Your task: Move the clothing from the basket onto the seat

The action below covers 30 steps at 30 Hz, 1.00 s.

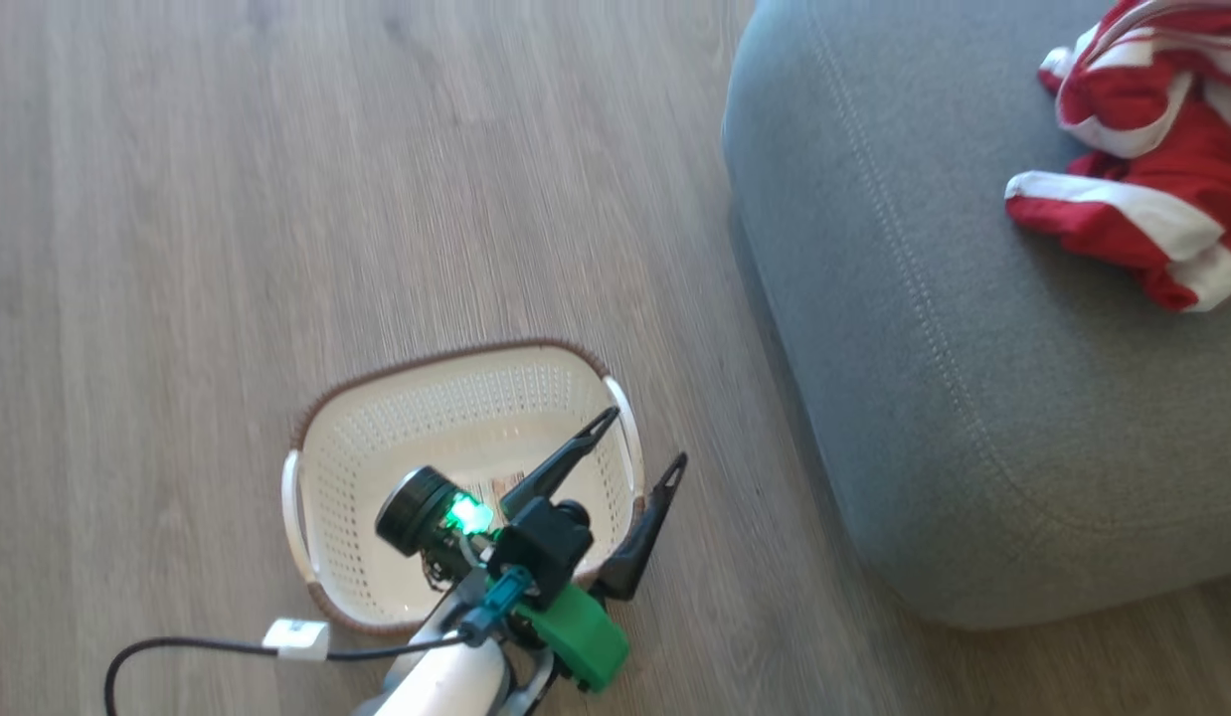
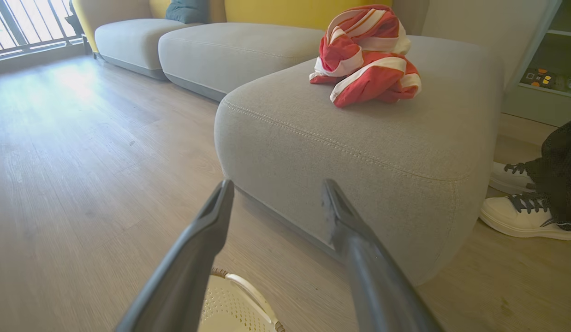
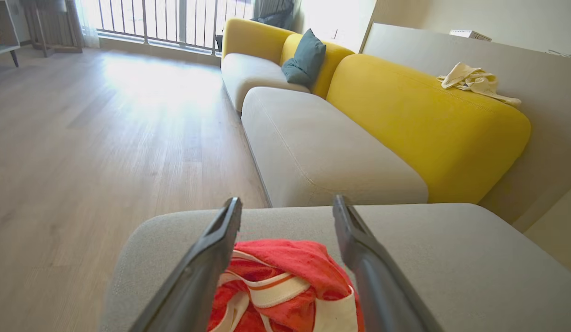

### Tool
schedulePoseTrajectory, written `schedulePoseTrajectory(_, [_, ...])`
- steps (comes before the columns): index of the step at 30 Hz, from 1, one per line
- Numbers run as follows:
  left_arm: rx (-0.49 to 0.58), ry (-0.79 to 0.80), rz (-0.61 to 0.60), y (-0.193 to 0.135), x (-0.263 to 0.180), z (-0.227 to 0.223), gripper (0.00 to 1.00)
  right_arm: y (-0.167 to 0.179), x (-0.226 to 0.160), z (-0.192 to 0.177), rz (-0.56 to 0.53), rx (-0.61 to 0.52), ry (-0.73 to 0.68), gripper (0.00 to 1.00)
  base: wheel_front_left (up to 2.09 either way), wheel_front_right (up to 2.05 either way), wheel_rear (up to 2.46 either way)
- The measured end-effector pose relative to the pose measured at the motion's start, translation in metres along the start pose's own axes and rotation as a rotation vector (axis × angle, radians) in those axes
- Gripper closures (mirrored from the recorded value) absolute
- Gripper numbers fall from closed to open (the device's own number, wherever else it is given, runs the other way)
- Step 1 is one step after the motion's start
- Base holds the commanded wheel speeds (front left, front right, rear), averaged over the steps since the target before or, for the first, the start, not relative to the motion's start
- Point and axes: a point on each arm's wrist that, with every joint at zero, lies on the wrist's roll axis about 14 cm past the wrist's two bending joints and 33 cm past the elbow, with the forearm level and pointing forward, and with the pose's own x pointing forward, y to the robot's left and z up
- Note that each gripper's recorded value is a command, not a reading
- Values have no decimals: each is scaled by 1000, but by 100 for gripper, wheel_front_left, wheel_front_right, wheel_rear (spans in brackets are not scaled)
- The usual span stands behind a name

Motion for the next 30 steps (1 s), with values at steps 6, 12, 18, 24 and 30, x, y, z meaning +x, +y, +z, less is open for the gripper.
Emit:
schedulePoseTrajectory(6, [23, -35, 61, 7, -14, 19, 0, 10, -20, 46, 62, 53, -206, 0, 0, 0, 0])
schedulePoseTrajectory(12, [24, -55, 188, 32, -36, 29, 0, 56, -33, 55, 194, 130, -284, 0, 0, 0, 0])
schedulePoseTrajectory(18, [24, -76, 328, 58, -60, 38, 0, 109, -52, 76, 319, 309, -390, 0, 0, 0, 0])
schedulePoseTrajectory(24, [47, -123, 506, 94, -93, 55, 0, 176, -77, 50, 456, 383, -361, 0, 0, 0, 0])
schedulePoseTrajectory(30, [82, -141, 696, 128, -133, 65, 0, 242, -102, 25, 566, 383, -315, 0, 0, 0, 0])
